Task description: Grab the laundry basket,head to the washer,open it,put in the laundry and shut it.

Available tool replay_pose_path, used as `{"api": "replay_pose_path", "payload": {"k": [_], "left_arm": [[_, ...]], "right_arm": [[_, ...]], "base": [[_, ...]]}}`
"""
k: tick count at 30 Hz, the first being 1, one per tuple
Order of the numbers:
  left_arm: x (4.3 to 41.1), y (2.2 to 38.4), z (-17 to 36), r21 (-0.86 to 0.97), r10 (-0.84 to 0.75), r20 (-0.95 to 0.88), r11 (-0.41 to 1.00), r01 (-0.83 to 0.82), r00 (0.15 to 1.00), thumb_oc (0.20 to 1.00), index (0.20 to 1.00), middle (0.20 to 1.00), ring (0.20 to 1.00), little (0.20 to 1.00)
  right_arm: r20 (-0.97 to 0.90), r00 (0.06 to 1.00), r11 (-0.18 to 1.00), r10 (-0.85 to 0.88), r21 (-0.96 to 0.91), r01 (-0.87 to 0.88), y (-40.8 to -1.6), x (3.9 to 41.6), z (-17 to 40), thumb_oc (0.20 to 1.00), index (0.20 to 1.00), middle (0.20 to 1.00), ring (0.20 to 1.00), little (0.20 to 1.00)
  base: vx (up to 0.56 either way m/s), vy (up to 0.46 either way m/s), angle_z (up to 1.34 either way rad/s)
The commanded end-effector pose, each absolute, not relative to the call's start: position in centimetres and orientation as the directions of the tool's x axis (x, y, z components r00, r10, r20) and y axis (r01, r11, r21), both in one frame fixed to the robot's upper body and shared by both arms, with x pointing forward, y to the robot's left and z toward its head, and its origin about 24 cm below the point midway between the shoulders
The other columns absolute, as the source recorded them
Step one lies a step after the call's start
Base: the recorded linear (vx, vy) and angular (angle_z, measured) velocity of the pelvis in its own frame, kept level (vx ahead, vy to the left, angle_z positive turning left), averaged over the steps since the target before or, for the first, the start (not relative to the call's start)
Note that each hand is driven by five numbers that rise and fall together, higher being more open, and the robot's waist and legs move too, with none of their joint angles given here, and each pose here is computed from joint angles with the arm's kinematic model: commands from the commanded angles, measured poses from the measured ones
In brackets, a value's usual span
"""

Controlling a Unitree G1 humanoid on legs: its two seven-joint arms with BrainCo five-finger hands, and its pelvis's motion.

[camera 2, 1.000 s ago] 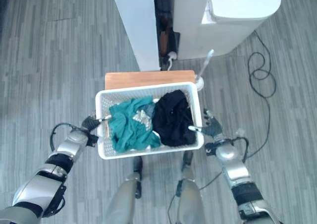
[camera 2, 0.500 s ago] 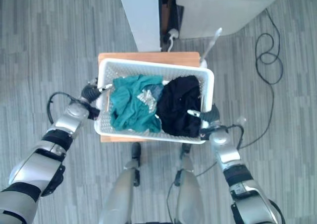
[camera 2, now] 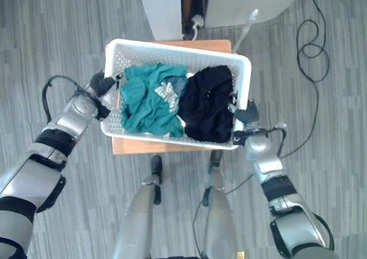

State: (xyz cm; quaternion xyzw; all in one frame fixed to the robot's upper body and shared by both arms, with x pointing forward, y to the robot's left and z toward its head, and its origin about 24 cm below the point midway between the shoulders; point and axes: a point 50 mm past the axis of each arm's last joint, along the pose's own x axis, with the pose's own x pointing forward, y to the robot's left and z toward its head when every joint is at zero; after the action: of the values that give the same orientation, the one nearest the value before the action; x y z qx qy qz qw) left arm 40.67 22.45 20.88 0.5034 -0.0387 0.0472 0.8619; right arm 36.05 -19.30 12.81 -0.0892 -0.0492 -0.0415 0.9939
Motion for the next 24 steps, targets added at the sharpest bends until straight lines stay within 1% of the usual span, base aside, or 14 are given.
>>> {"api": "replay_pose_path", "payload": {"k": [1, 2, 3, 4, 8, 12, 15, 17, 18, 21, 22, 24], "left_arm": [[40.1, 22.2, 16.3, 0.942, 0.037, 0.008, 0.335, -0.020, 0.999, 0.200, 0.200, 0.200, 0.200, 0.200], [40.1, 22.2, 16.3, 0.942, 0.037, 0.008, 0.335, -0.020, 0.999, 0.200, 0.200, 0.200, 0.200, 0.200], [39.6, 23.1, 16.7, 0.961, 0.047, 0.041, 0.271, -0.052, 0.998, 0.200, 0.200, 0.200, 0.200, 0.200], [39.6, 23.1, 16.7, 0.961, 0.048, 0.039, 0.271, -0.051, 0.998, 0.200, 0.200, 0.200, 0.200, 0.200], [38.9, 24.1, 17.0, 0.976, 0.054, 0.087, 0.196, -0.096, 0.995, 0.200, 0.200, 0.200, 0.200, 0.200], [38.4, 24.4, 16.5, 0.977, 0.055, 0.085, 0.190, -0.094, 0.995, 0.200, 0.200, 0.200, 0.200, 0.200], [37.8, 24.7, 15.7, 0.968, 0.062, 0.084, 0.232, -0.096, 0.995, 0.200, 0.200, 0.200, 0.200, 0.200], [37.3, 23.9, 15.3, 0.951, 0.023, 0.090, 0.294, -0.093, 0.996, 0.200, 0.200, 0.200, 0.200, 0.200], [37.3, 23.9, 15.3, 0.951, 0.023, 0.090, 0.295, -0.092, 0.996, 0.200, 0.200, 0.200, 0.200, 0.200], [36.3, 22.9, 14.8, 0.929, -0.048, 0.094, 0.364, -0.070, 0.994, 0.200, 0.200, 0.200, 0.200, 0.200], [36.3, 22.9, 14.8, 0.929, -0.049, 0.093, 0.364, -0.069, 0.994, 0.200, 0.200, 0.200, 0.200, 0.200], [36.1, 22.3, 14.5, 0.918, -0.080, 0.090, 0.392, -0.052, 0.993, 0.200, 0.200, 0.200, 0.200, 0.200]], "right_arm": [[0.158, 0.983, 0.972, 0.094, -0.226, -0.057, -17.2, 35.2, 13.7, 0.200, 0.200, 0.200, 0.200, 0.200], [0.158, 0.983, 0.972, 0.094, -0.226, -0.057, -17.2, 35.2, 13.7, 0.200, 0.200, 0.200, 0.200, 0.200], [0.166, 0.983, 0.972, 0.078, -0.231, -0.038, -17.9, 34.9, 13.9, 0.200, 0.200, 0.200, 0.200, 0.200], [0.165, 0.983, 0.972, 0.079, -0.231, -0.039, -17.9, 34.9, 13.8, 0.200, 0.200, 0.200, 0.200, 0.200], [0.159, 0.985, 0.970, 0.069, -0.242, -0.029, -18.6, 34.6, 13.7, 0.200, 0.200, 0.200, 0.200, 0.200], [0.143, 0.987, 0.971, 0.073, -0.238, -0.038, -18.8, 34.4, 13.3, 0.200, 0.200, 0.200, 0.200, 0.200], [0.112, 0.991, 0.972, 0.068, -0.230, -0.040, -19.5, 34.0, 12.7, 0.200, 0.200, 0.200, 0.200, 0.200], [0.071, 0.997, 0.973, 0.035, -0.228, -0.018, -20.9, 33.4, 11.8, 0.200, 0.200, 0.200, 0.200, 0.200], [0.071, 0.997, 0.973, 0.036, -0.228, -0.019, -20.9, 33.4, 11.7, 0.200, 0.200, 0.200, 0.200, 0.200], [0.007, 1.000, 0.977, -0.007, -0.211, 0.008, -23.5, 31.8, 10.2, 0.200, 0.200, 0.200, 0.200, 0.200], [0.006, 1.000, 0.977, -0.007, -0.211, 0.009, -23.6, 31.7, 10.2, 0.200, 0.200, 0.200, 0.200, 0.200], [-0.013, 0.999, 0.978, -0.038, -0.204, 0.035, -25.0, 30.8, 9.7, 0.200, 0.200, 0.200, 0.200, 0.200]], "base": [[0.00, 0.000, 0.00], [0.01, -0.005, 0.06], [0.01, 0.000, 0.06], [0.01, 0.002, 0.03], [0.00, 0.000, -0.01], [0.02, 0.004, -0.05], [0.08, 0.002, -0.10], [0.10, 0.007, -0.01], [0.08, 0.011, 0.03], [0.13, 0.042, -0.03], [0.10, 0.048, -0.05], [0.11, 0.058, -0.09]]}}
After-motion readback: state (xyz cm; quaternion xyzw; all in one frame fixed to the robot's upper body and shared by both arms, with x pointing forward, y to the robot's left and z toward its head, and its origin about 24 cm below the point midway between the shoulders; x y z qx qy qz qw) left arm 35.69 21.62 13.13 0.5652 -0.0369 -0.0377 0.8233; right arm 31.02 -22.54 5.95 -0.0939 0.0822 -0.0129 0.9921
